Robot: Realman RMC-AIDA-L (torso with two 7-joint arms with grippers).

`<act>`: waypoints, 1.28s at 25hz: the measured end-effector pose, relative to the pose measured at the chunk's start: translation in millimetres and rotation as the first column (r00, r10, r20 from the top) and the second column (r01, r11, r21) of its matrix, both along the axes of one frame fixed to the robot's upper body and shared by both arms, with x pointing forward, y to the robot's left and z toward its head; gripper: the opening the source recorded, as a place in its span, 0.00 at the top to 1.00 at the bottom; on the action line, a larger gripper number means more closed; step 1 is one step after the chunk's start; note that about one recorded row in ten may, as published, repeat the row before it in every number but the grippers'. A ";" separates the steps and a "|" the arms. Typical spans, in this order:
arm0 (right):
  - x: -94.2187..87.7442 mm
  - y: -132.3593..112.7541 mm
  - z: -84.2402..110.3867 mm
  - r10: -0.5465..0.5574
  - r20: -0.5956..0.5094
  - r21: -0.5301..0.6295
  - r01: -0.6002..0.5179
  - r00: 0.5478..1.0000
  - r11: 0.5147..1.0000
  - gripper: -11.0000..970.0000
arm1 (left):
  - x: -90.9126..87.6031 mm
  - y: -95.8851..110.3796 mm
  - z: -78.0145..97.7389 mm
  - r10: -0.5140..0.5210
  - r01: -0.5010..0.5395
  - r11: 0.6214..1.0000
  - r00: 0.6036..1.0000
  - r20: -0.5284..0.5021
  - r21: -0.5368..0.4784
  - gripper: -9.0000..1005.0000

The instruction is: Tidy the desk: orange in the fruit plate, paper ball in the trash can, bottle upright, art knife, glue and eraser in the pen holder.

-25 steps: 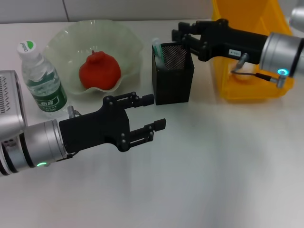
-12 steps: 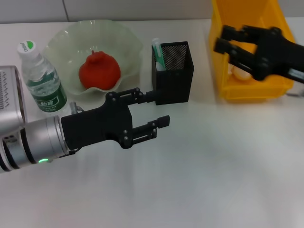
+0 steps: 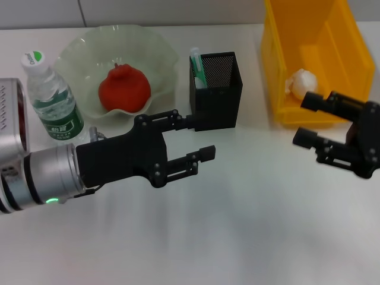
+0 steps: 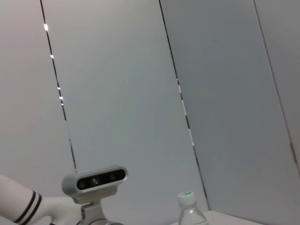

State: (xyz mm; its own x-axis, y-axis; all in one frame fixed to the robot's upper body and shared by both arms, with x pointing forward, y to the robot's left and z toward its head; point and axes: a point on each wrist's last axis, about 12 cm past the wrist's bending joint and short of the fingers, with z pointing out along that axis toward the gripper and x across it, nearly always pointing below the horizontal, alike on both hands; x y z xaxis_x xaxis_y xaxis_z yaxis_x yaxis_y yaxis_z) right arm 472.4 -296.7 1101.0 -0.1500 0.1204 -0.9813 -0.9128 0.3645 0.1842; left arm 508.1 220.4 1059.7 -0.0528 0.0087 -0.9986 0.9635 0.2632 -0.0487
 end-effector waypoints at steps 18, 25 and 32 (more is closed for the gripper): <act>3.5 36.6 -40.9 0.045 0.000 -0.035 -0.045 0.999 0.998 0.25 | -21.3 21.2 -3.5 0.001 -0.002 1.000 0.998 -0.060 -0.020 0.34; 5.9 52.7 -43.8 0.180 -0.025 -0.110 -0.182 0.983 0.977 0.25 | -30.1 27.5 -6.8 -0.038 0.040 0.998 0.998 -0.052 0.038 0.22; 10.6 63.1 -44.3 0.232 -0.039 -0.134 -0.235 0.972 0.963 0.25 | -34.0 36.8 -9.1 -0.054 0.059 0.994 0.997 -0.059 0.090 0.22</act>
